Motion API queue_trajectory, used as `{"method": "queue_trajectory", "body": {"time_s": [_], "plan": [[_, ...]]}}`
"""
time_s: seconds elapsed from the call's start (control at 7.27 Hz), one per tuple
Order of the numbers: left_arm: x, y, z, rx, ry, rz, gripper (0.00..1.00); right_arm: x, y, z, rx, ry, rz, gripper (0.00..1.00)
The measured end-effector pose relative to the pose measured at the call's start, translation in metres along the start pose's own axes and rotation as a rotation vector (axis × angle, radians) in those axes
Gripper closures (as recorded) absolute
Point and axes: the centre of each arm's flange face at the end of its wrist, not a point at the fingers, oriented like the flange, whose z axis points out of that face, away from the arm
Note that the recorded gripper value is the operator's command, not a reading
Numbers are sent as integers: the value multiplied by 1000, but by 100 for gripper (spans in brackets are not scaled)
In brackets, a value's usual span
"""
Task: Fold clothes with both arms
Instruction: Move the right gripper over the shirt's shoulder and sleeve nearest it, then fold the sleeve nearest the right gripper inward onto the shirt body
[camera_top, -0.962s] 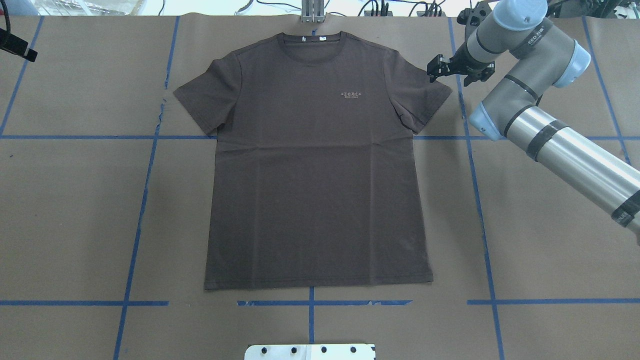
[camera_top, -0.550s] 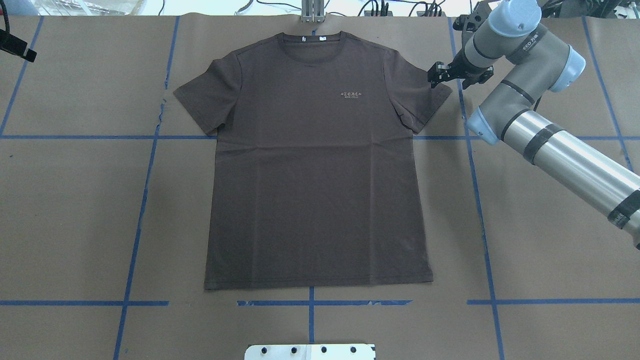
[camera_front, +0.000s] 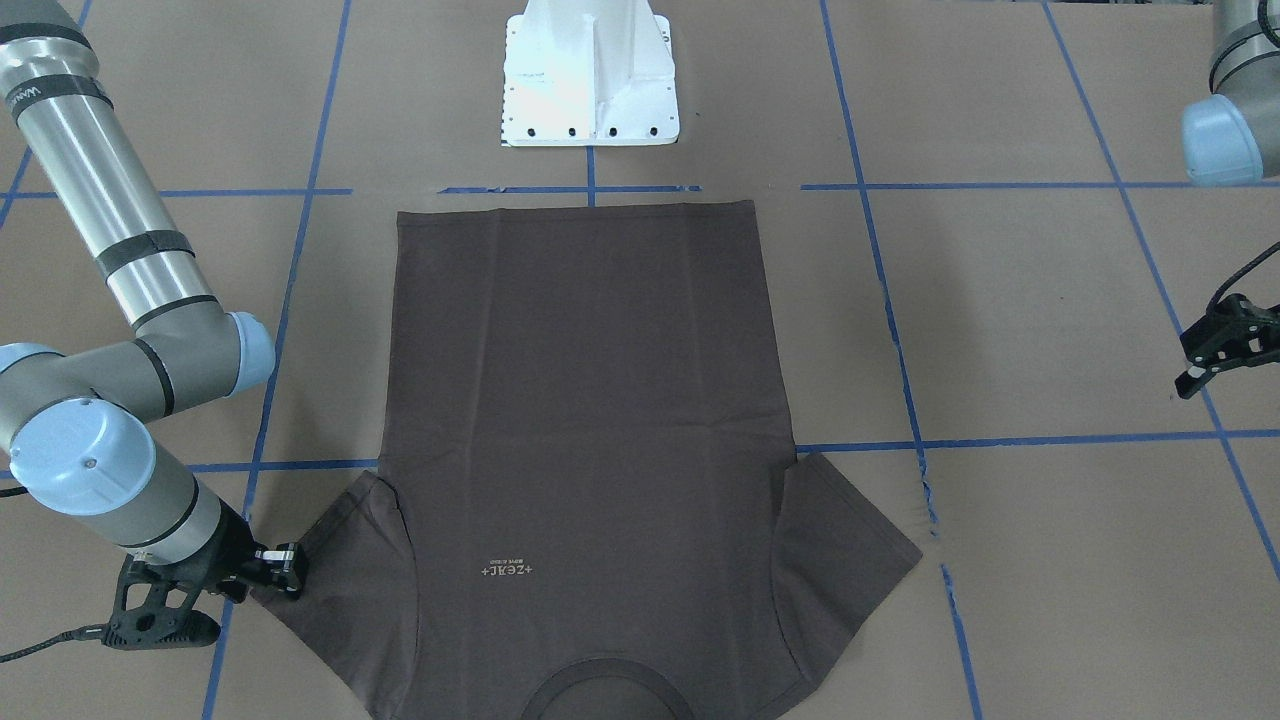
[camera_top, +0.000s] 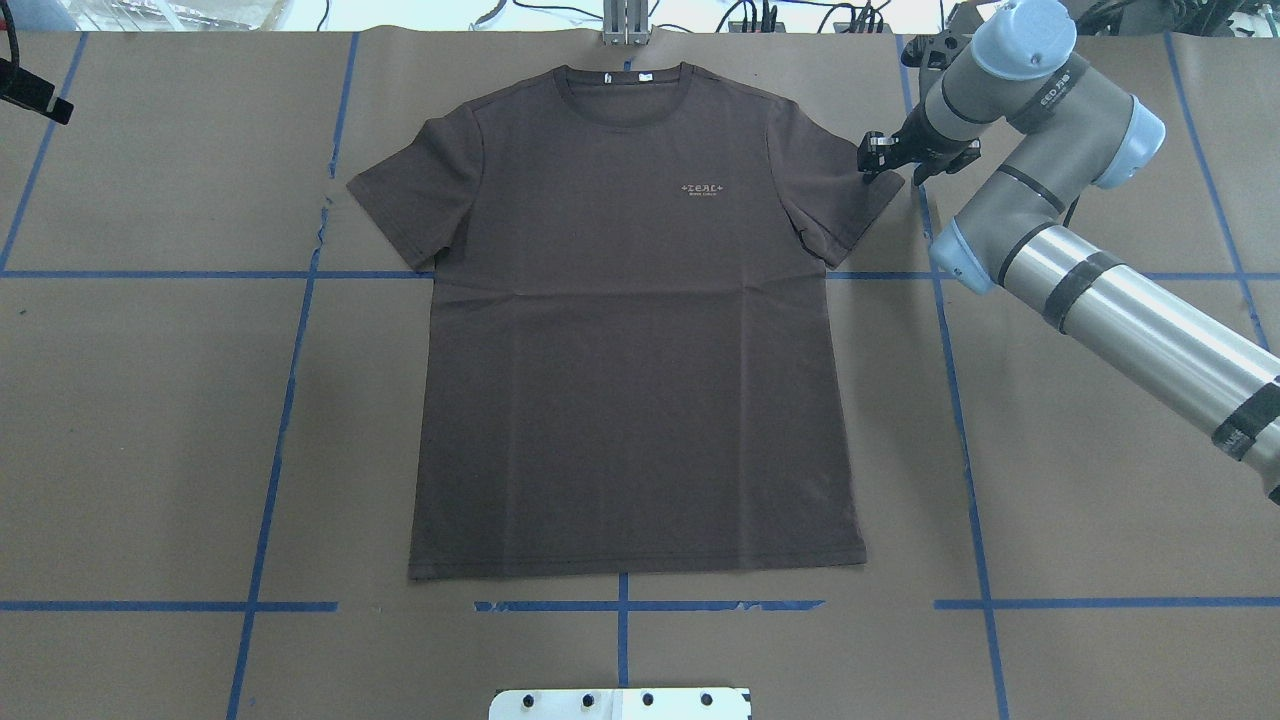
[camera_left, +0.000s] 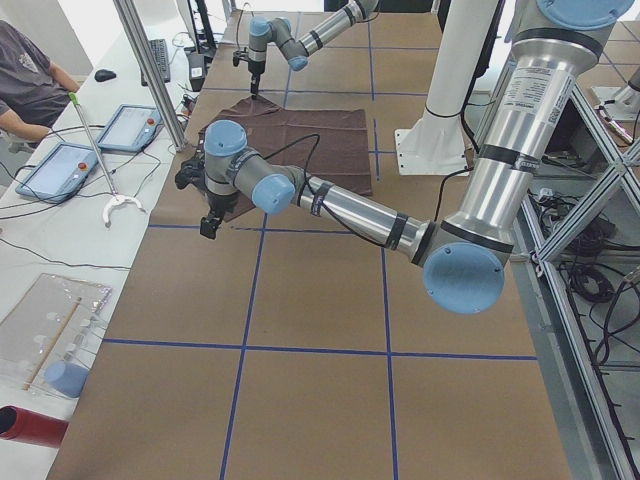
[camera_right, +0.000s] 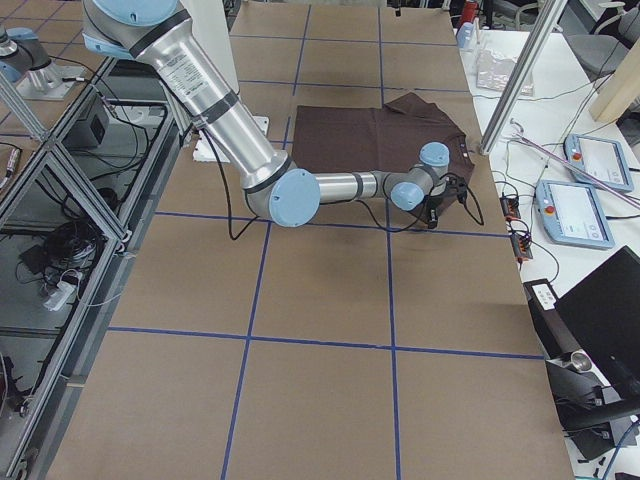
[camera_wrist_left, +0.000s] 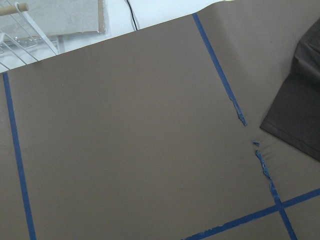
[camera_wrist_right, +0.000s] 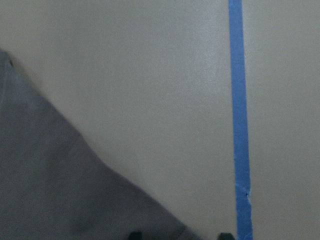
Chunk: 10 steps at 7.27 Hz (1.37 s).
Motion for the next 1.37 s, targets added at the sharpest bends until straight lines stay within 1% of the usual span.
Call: {"method": "queue_trajectory", "body": {"time_s": [0.14, 0.55, 0.82, 0.96, 1.1, 1.24, 1.37], "plan": [[0, 0, 0, 0, 0, 0, 0, 0, 0, 0, -1, 0, -1, 100], [4, -5, -2, 5, 2, 1, 2, -7, 0, -4, 6, -11, -28, 100], [5, -8, -2, 7, 3, 1, 2, -18, -4, -16, 25, -28, -42, 100], [5, -9, -2, 7, 2, 2, 2, -32, -8, -27, 40, -44, -55, 100], [5, -9, -3, 8, 2, 2, 2, -62, -17, -45, 62, -65, -74, 100], [5, -9, -3, 8, 2, 2, 2, -109, -27, -66, 85, -82, -98, 100], [4, -10, -4, 10, 2, 2, 2, -157, -25, -75, 116, -78, -128, 100]]}}
